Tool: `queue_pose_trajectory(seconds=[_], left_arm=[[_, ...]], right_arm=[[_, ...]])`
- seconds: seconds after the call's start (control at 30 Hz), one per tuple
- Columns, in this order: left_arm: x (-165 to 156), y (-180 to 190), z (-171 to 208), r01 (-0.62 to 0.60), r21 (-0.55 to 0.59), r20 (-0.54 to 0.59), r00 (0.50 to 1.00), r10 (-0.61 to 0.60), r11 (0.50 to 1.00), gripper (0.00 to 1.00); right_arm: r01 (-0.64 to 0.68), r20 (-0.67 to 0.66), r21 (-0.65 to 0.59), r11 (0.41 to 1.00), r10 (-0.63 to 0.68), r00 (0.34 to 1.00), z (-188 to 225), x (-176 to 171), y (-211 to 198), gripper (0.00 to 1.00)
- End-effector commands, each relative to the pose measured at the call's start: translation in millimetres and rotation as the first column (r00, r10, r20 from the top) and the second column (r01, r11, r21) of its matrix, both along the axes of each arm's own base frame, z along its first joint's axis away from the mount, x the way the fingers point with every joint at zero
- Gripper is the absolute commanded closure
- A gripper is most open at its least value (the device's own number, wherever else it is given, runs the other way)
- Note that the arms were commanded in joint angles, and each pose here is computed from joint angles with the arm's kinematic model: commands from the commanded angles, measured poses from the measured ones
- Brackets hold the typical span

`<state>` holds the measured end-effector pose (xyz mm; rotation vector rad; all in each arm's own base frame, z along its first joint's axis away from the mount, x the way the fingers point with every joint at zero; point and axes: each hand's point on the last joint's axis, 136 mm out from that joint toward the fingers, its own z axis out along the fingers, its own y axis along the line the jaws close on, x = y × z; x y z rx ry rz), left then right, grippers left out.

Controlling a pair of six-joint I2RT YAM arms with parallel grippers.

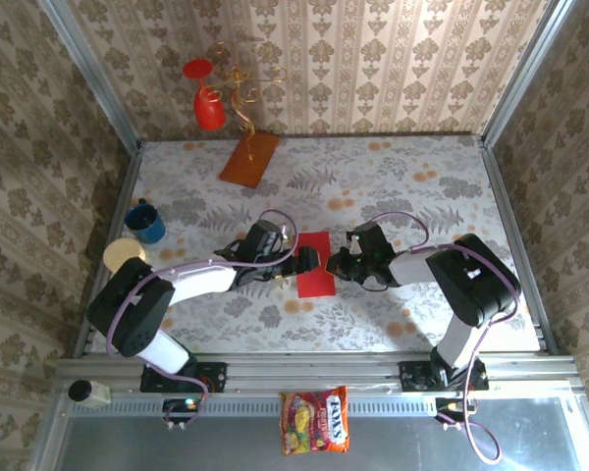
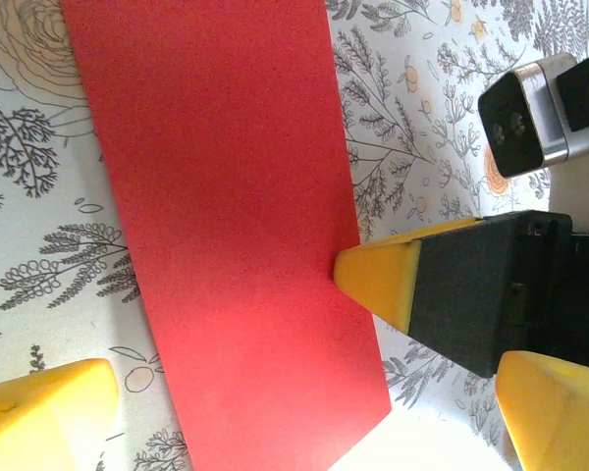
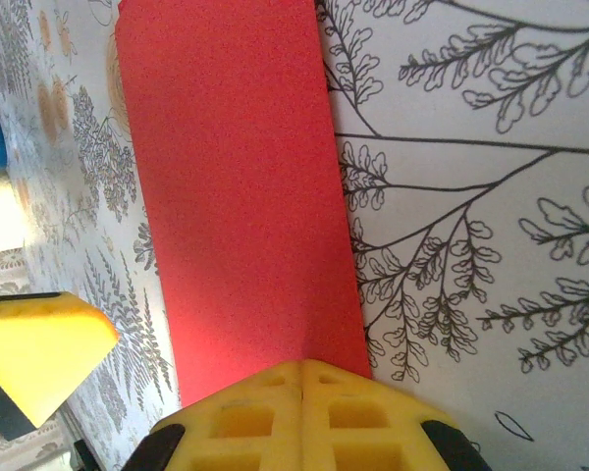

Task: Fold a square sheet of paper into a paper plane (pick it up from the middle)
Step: Third fold the triangle at the center of the table.

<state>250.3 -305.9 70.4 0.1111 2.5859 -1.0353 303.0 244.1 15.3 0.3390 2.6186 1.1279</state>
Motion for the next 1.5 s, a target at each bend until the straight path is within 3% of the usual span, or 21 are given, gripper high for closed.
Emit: queue_pose_trajectory(seconds=[0.0,0.97,1.2,1.47], left_arm=[[1,-6,0,-0.001,0.009,-0.012,1.000,0.001,1.000,0.00],[7,-36,3,0.062,-0.028,-0.020,0.998,-0.063,0.998,0.00],[5,-9,-3,0.002,0.137,-0.044,0.999,0.004,0.991,0.00],[-1,-17,-21,0.006,0.162,-0.088,0.996,0.008,0.987,0.00]], right_arm=[[0.019,-0.092,-0.082,0.996,-0.026,0.995,-32,-18,-15,1.00],[0.015,-0.101,-0.076,0.997,-0.023,0.995,-34,-22,-15,1.00],[0.012,-0.103,-0.080,0.997,-0.020,0.995,-34,-23,-16,1.00],[0.013,-0.102,-0.079,0.997,-0.021,0.995,-34,-22,-15,1.00]])
